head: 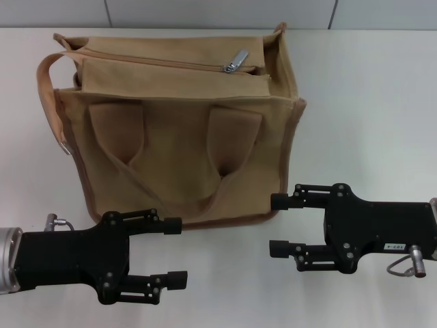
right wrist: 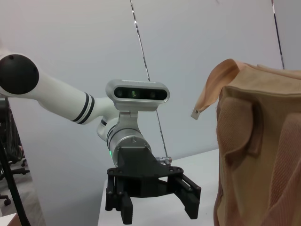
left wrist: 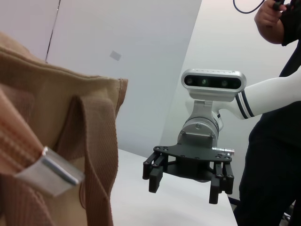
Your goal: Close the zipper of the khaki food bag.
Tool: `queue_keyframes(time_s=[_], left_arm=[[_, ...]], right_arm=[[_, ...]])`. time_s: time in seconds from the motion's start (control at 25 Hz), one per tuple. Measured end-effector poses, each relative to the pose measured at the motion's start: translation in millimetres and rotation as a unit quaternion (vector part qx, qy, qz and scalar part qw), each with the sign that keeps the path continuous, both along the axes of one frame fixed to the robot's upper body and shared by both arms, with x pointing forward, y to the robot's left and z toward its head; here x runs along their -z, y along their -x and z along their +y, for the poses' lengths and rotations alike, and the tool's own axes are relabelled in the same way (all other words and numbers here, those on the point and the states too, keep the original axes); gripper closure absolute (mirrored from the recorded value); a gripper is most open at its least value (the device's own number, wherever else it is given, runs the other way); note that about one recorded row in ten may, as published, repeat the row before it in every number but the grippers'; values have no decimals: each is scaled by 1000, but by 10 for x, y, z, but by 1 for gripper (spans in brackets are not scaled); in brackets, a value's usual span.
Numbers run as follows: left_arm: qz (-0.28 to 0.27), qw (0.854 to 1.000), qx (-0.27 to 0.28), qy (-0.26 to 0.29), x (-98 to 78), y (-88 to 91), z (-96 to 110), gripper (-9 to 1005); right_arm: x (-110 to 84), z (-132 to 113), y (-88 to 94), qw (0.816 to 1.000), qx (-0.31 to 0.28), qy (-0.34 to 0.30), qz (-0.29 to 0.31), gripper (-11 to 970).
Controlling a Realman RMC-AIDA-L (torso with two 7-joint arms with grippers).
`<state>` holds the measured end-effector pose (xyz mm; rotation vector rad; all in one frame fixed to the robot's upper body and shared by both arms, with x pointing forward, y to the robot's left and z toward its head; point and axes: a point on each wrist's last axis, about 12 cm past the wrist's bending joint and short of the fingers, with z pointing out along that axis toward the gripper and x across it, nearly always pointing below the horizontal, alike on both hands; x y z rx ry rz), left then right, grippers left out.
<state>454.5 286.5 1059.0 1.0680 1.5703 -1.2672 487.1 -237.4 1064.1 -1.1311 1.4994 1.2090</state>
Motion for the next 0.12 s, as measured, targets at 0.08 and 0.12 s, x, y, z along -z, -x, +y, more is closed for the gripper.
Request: queue_keyframes(time_s=[0.08, 0.12], left_arm=[[0, 1000, 0, 0, 0, 0, 0, 185], [0, 1000, 0, 0, 1, -1, 0, 185]], right_arm=[[0, 1, 0, 1000, 0, 0, 0, 256], [0, 0, 0, 1000, 0, 0, 0, 256]])
